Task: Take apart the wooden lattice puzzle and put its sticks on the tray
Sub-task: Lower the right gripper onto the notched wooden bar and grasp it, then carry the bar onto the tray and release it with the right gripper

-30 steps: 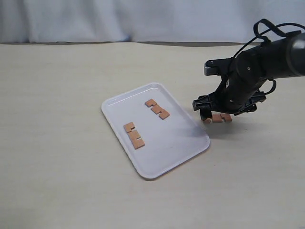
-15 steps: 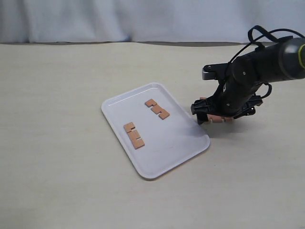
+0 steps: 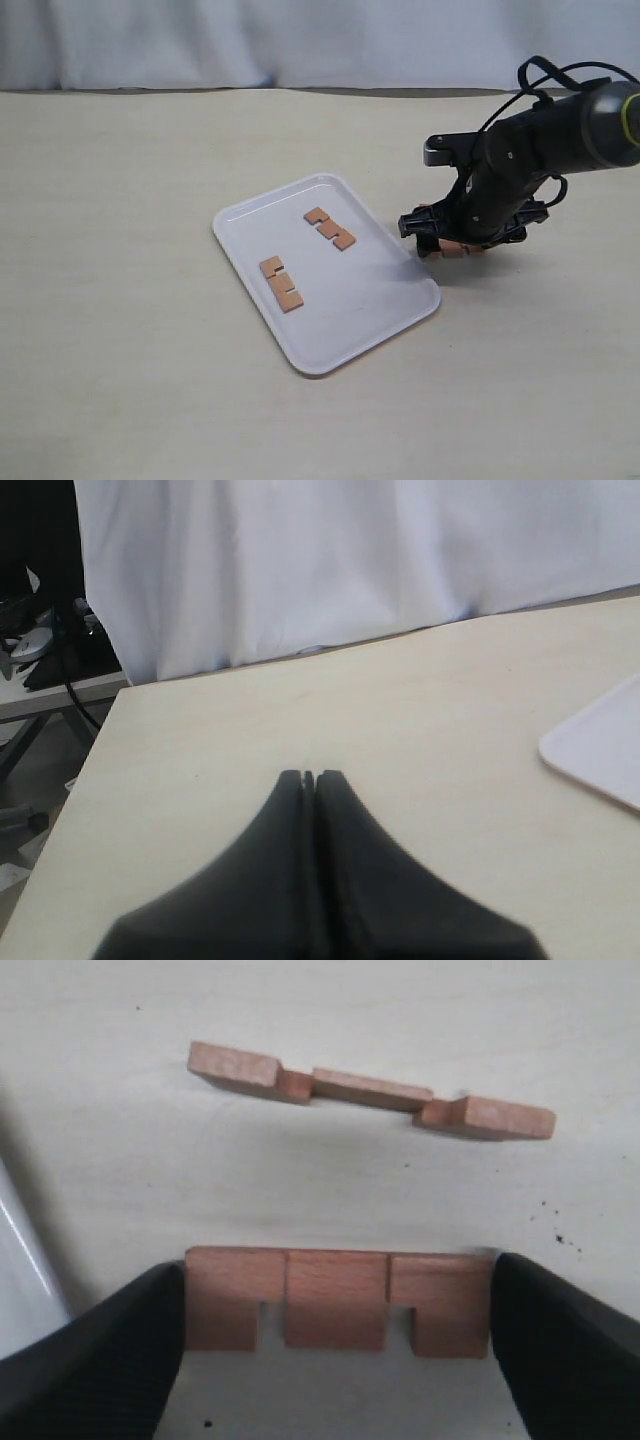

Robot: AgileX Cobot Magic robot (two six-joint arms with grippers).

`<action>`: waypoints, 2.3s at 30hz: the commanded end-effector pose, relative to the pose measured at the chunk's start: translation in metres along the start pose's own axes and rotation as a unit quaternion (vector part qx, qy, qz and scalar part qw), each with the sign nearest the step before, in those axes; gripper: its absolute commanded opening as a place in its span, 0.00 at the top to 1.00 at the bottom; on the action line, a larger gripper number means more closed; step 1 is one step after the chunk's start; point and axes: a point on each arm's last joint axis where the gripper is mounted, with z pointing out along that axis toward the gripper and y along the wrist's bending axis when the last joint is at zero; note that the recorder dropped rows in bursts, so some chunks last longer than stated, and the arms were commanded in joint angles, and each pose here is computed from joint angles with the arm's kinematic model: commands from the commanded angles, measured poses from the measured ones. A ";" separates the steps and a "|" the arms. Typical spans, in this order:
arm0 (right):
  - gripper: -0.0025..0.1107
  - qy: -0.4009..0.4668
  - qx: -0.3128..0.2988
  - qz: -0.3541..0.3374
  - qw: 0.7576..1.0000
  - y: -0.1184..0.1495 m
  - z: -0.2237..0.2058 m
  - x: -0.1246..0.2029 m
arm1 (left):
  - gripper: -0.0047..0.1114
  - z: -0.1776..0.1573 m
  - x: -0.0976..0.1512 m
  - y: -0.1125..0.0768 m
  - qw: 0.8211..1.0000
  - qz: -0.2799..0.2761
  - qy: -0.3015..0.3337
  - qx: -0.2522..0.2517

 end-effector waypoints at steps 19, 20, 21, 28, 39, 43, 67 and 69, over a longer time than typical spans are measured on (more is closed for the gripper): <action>0.94 -0.102 -0.031 -0.052 0.993 0.029 -0.087 -0.011 | 0.96 0.000 0.000 0.000 1.000 -0.002 -0.004 -0.003; 0.94 -0.108 -0.038 -0.063 0.991 0.038 -0.089 -0.011 | 0.96 0.000 0.000 0.000 1.000 -0.002 -0.004 -0.003; 0.94 -0.112 -0.044 -0.073 0.990 0.047 -0.092 -0.010 | 0.96 0.000 0.000 0.000 1.000 -0.002 -0.004 -0.003; 0.94 -0.138 -0.095 -0.152 0.974 0.124 -0.105 -0.005 | 0.96 0.000 0.000 0.000 1.000 -0.002 -0.004 -0.003; 0.93 -0.122 -0.112 -0.199 0.966 0.194 -0.070 -0.011 | 0.96 0.000 0.000 0.000 1.000 -0.002 -0.004 -0.003; 0.83 -0.106 -0.105 -0.181 0.972 0.196 -0.047 -0.015 | 0.96 0.000 -0.001 0.001 1.000 -0.003 -0.006 -0.004; 0.24 -0.088 -0.015 -0.223 0.971 0.175 -0.051 -0.018 | 0.96 0.000 0.000 0.000 1.000 -0.002 -0.003 -0.003; 0.25 -0.088 -0.022 -0.236 0.967 0.174 -0.064 -0.019 | 0.96 0.000 0.000 0.000 1.000 0.000 -0.003 -0.003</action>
